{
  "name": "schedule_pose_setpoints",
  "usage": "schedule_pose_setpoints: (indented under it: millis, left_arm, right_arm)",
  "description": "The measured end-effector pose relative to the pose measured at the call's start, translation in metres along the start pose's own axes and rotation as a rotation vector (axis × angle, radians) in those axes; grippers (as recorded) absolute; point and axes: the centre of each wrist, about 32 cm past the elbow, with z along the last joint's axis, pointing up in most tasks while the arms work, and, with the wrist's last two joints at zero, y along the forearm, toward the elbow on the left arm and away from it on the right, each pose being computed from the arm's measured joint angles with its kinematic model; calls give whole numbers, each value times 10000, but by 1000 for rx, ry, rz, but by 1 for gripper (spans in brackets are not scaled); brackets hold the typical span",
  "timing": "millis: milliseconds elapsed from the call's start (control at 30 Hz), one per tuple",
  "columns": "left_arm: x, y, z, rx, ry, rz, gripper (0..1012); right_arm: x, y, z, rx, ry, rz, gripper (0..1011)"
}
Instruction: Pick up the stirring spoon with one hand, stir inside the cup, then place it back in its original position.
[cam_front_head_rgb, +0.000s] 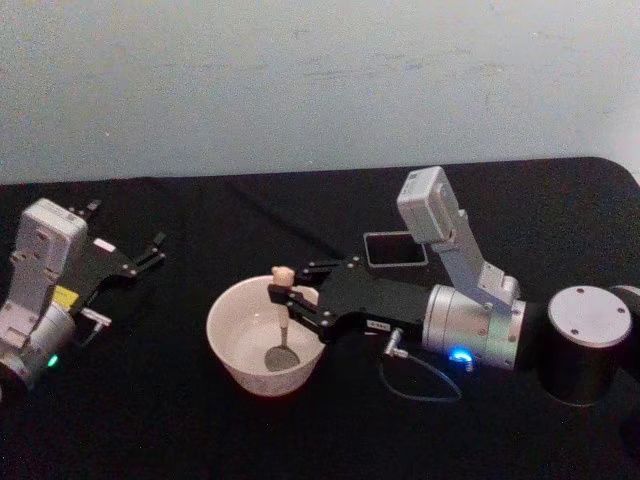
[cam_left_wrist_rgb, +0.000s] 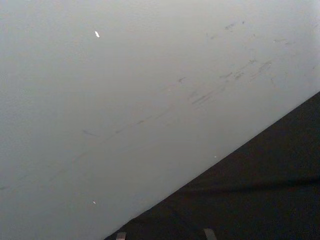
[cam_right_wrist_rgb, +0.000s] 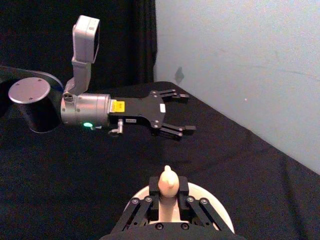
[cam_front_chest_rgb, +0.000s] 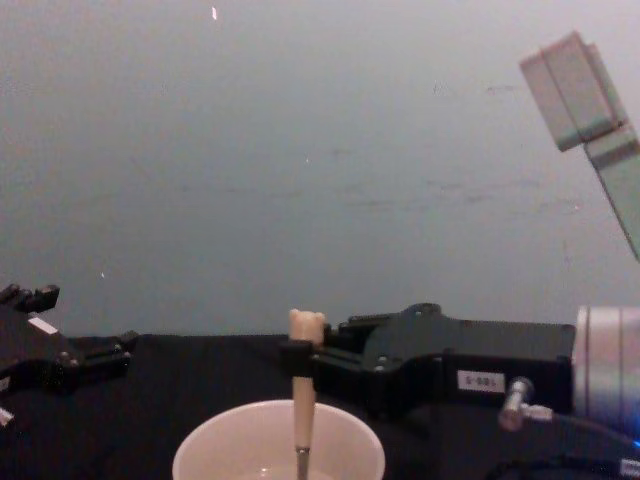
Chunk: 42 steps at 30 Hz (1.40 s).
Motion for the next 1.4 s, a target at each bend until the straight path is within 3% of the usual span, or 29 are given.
schedule_pose_setpoints:
  millis: [400, 733, 1033, 1400]
  left_arm:
    - [0, 0, 0, 0, 0, 0, 1001]
    - [0, 0, 0, 0, 0, 0, 1002]
    - [0, 0, 0, 0, 0, 0, 1001]
    - [0, 0, 0, 0, 0, 0, 1001]
  right_arm:
    - [30, 248, 61, 6, -7, 26, 210]
    - [118, 403, 64, -10, -55, -51, 211]
    - [238, 323, 50, -18, -45, -117, 210]
    - [212, 19, 6, -28, -37, -123, 210]
